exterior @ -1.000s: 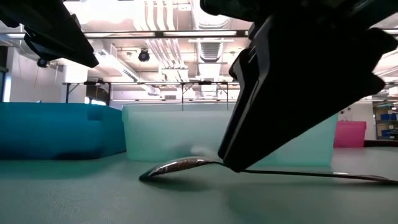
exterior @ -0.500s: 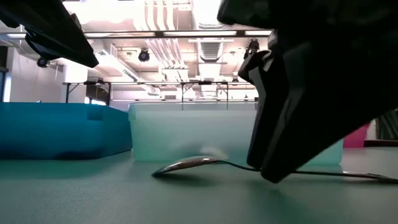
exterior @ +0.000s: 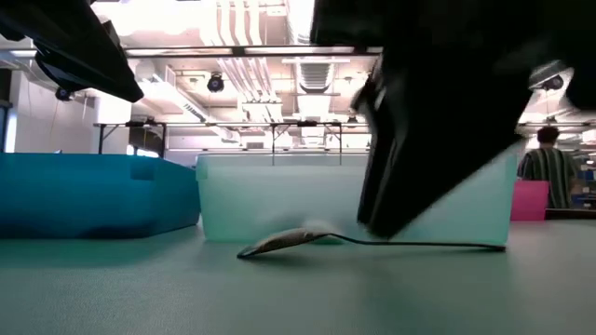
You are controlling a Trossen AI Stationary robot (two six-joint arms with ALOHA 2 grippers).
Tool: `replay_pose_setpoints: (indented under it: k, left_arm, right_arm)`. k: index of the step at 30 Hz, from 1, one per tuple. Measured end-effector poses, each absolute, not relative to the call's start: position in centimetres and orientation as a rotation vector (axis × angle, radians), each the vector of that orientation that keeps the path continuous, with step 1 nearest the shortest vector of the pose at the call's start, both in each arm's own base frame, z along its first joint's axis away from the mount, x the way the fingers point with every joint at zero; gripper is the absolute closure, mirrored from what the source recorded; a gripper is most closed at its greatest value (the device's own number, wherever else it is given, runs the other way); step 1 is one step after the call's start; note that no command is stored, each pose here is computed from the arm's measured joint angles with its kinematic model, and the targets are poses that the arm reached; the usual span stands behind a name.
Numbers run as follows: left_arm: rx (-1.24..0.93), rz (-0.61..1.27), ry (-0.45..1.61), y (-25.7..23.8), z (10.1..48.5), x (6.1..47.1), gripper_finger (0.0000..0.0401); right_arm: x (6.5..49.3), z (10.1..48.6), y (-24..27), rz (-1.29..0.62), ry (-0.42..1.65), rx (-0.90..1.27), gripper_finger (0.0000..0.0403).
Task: Sort silverware by color (type)
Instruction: Put the black spoon into the pink bin
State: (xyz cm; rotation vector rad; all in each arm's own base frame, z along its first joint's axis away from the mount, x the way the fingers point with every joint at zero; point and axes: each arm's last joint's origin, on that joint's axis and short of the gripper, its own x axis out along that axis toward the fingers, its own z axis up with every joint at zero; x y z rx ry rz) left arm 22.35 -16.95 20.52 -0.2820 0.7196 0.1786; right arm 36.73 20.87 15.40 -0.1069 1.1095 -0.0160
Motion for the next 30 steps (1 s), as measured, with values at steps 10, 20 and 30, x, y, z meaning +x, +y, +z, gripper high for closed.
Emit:
replay_pose_setpoints:
  k: [10,20,30]
  left_arm:
    - [-0.282,0.177,0.722,-17.0,20.5,22.3,0.0292]
    - [-0.275,0.175,0.723,-17.0,20.5,22.3,0.0292]
    - [-0.28,0.162,0.735,-17.0,20.5,22.3,0.0292]
  right_arm:
    - [36.1,20.9,24.2,0.108,0.998,0.009,0.0284]
    - [35.9,18.9,24.8,0.109,1.056,0.014,0.0284]
    - [37.4,16.5,22.8,0.031,1.106,-0.04,0.0284]
